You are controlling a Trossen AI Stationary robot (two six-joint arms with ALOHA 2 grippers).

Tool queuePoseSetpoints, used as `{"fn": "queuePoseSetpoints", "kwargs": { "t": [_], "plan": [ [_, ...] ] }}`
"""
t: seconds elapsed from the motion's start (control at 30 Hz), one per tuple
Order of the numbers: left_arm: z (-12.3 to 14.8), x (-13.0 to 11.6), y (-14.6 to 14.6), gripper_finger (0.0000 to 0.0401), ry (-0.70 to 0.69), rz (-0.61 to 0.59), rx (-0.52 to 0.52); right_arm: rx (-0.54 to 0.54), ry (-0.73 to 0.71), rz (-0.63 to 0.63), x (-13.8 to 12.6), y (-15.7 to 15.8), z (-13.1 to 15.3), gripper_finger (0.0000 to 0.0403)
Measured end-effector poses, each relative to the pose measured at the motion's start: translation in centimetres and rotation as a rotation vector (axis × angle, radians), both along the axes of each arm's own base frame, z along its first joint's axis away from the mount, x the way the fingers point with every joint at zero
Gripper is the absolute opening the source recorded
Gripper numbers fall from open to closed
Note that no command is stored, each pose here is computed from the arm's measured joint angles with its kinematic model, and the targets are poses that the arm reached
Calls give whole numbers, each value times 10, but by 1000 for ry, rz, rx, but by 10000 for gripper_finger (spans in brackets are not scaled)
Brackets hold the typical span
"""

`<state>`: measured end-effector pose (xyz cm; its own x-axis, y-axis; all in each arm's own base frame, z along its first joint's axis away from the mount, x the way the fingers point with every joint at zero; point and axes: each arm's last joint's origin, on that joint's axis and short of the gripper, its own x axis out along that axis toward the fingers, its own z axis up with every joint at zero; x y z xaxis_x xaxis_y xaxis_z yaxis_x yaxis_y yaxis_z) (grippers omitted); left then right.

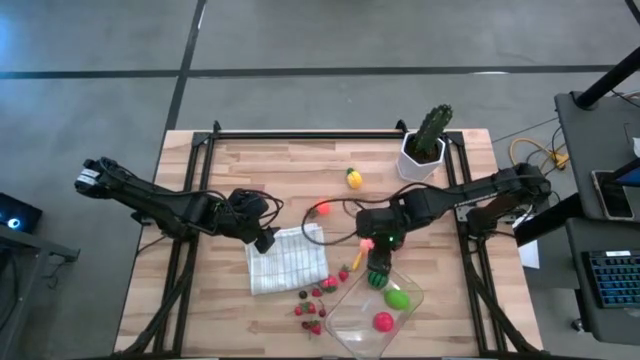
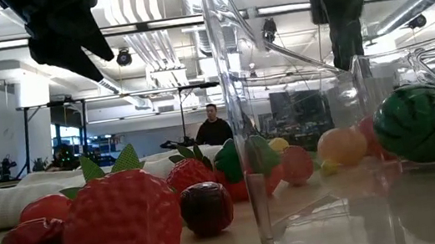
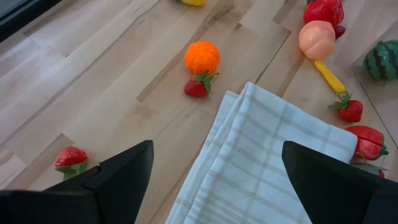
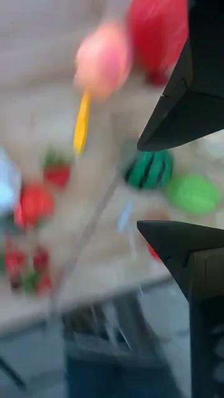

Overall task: Pick and placing Produce into tupperware
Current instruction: Adjust the transparent bin

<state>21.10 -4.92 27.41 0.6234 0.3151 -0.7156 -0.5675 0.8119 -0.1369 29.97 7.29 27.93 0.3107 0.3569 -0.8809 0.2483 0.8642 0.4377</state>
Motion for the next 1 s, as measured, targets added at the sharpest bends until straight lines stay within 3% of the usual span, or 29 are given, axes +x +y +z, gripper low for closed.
{"fn": "queuePoseSetpoints", "kwargs": {
  "t": [0.13,0.33,0.53,0.63,1.0],
  "plan": [
    [0,0,0,341,-1,2,-2,120,-68,104,5,5,4,162],
    [0,0,0,341,-4,7,-6,127,-42,125,8,6,-6,91],
    [0,0,0,341,-6,7,-7,256,-4,186,18,13,-16,35],
    [0,0,0,341,-6,7,-7,309,23,224,21,17,-23,21],
    [0,0,1,341,-4,13,-6,333,31,275,40,26,-50,12]
  ]
}}
